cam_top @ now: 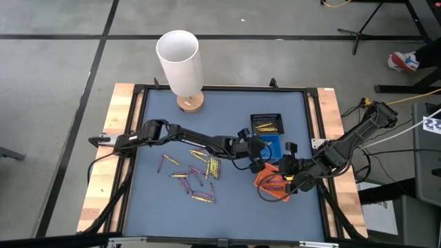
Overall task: Sort crayons
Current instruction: Put the green crayon into the blue bin, then put the purple crayon into the orange bin
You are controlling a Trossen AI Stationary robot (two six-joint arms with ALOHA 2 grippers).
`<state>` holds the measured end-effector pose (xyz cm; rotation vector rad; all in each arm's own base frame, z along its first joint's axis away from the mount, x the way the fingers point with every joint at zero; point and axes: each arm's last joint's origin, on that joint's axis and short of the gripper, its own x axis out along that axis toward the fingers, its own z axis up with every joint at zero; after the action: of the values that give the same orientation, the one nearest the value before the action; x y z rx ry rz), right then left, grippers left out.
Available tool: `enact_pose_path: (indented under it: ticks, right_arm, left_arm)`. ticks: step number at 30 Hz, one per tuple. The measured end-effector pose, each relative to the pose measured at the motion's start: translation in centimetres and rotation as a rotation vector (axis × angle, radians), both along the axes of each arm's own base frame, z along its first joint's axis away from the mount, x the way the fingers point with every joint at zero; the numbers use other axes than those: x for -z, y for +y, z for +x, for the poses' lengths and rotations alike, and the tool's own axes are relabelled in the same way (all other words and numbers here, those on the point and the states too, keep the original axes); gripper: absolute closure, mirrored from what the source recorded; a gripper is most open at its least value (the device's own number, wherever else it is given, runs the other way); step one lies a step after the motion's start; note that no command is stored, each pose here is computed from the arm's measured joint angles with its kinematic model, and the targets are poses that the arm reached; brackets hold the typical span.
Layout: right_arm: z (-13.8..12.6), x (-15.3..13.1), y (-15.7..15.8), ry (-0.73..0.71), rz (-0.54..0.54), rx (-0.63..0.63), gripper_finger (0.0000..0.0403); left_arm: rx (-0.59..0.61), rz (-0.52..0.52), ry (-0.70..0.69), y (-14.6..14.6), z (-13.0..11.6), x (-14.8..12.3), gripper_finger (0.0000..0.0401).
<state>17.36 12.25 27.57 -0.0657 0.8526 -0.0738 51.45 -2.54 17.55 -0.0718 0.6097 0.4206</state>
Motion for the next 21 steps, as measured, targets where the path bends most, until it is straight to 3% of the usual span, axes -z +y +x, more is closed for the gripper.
enact_pose_path:
  ticks: [11, 17, 21]
  right_arm:
    - [0.0, 0.0, 0.0, 0.000, 0.000, 0.000, 0.0290]
    - [0.0, 0.0, 0.0, 0.000, 0.000, 0.000, 0.0290]
    - [0.0, 0.0, 0.0, 0.000, 0.000, 0.000, 0.0290]
  left_arm:
    - [-0.001, 0.000, -0.001, 0.0, 0.0, 0.0, 0.0272]
    - [0.005, 0.005, 0.006, 0.0, -0.1, -0.1, 0.0261]
    - [0.037, 0.033, 0.009, -0.4, -0.5, -1.7, 0.0261]
